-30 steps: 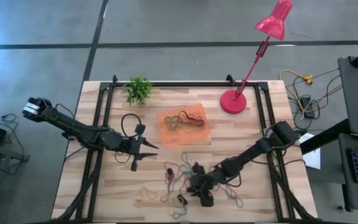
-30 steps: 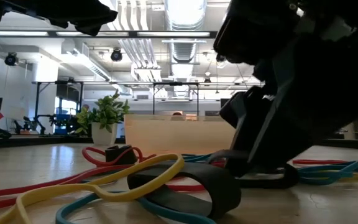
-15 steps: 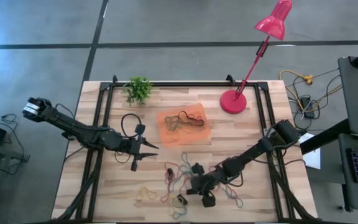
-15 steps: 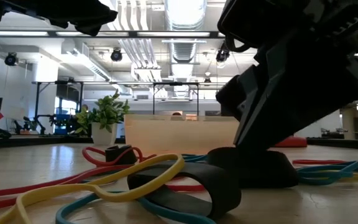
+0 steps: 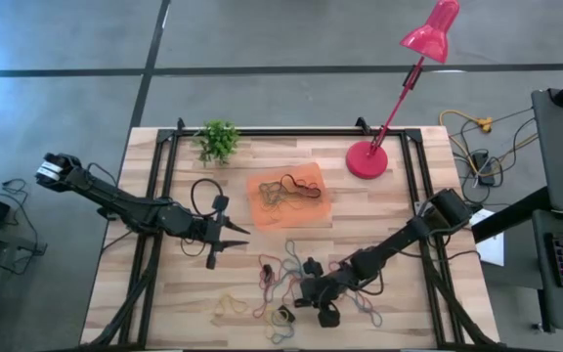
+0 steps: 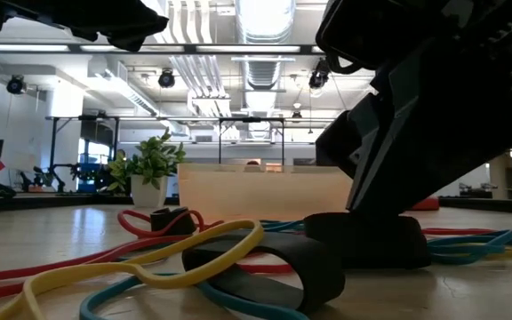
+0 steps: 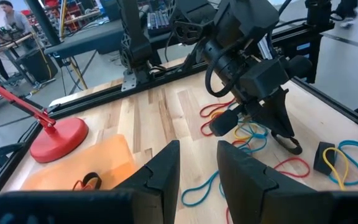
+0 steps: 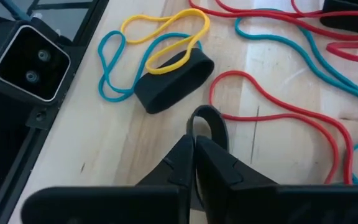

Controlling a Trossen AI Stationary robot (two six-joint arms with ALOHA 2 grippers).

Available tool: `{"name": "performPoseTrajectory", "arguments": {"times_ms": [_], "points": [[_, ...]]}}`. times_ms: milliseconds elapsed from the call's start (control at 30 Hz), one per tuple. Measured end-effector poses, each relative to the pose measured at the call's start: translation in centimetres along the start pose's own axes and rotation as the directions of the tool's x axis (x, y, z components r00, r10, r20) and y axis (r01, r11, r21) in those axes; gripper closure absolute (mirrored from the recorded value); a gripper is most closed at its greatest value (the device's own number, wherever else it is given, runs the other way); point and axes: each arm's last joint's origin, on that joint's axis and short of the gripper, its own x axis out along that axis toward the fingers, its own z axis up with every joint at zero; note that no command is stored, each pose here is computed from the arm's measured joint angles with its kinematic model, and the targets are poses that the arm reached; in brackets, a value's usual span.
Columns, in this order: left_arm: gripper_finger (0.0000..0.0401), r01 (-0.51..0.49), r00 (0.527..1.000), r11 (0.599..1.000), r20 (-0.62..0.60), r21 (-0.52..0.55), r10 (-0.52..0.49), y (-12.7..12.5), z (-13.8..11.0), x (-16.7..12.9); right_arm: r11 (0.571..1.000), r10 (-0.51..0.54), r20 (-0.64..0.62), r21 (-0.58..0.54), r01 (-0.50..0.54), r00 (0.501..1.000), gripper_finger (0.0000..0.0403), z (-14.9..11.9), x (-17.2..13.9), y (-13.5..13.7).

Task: Pick and place rubber bands into bin
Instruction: Put the black rubber band into the orange bin

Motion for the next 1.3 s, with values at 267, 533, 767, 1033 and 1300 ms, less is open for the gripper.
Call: {"name": "performPoseTrajectory", "arguments": {"times_ms": [267,533,767,1033,1300], "points": [[0.0309,0.000,1.000,1.000,0.000,0.000,0.000,0.0,0.0,0.0,1.000,-0.002,-0.006,0.020,0.002,1.000,0.0360,-0.1,0.0,0.0],[0.0309,0.000,1.000,1.000,0.000,0.000,0.000,0.0,0.0,0.0,0.999,-0.010,-0.027,0.030,0.010,1.000,0.0349,-0.3,0.0,-0.1],[0.0309,0.000,1.000,1.000,0.000,0.000,0.000,0.0,0.0,0.0,1.000,-0.020,-0.057,-0.002,0.020,0.998,0.0391,-0.6,0.0,-0.1],[0.0309,0.000,1.000,1.000,0.000,0.000,0.000,0.0,0.0,0.0,0.999,-0.027,-0.049,-0.025,0.026,0.998,0.0395,-0.5,0.0,0.0],[0.0309,0.000,1.000,1.000,0.000,0.000,0.000,0.0,0.0,0.0,0.995,-0.062,-0.071,-0.080,0.056,0.996,0.0395,1.0,-0.9,0.6]]}}
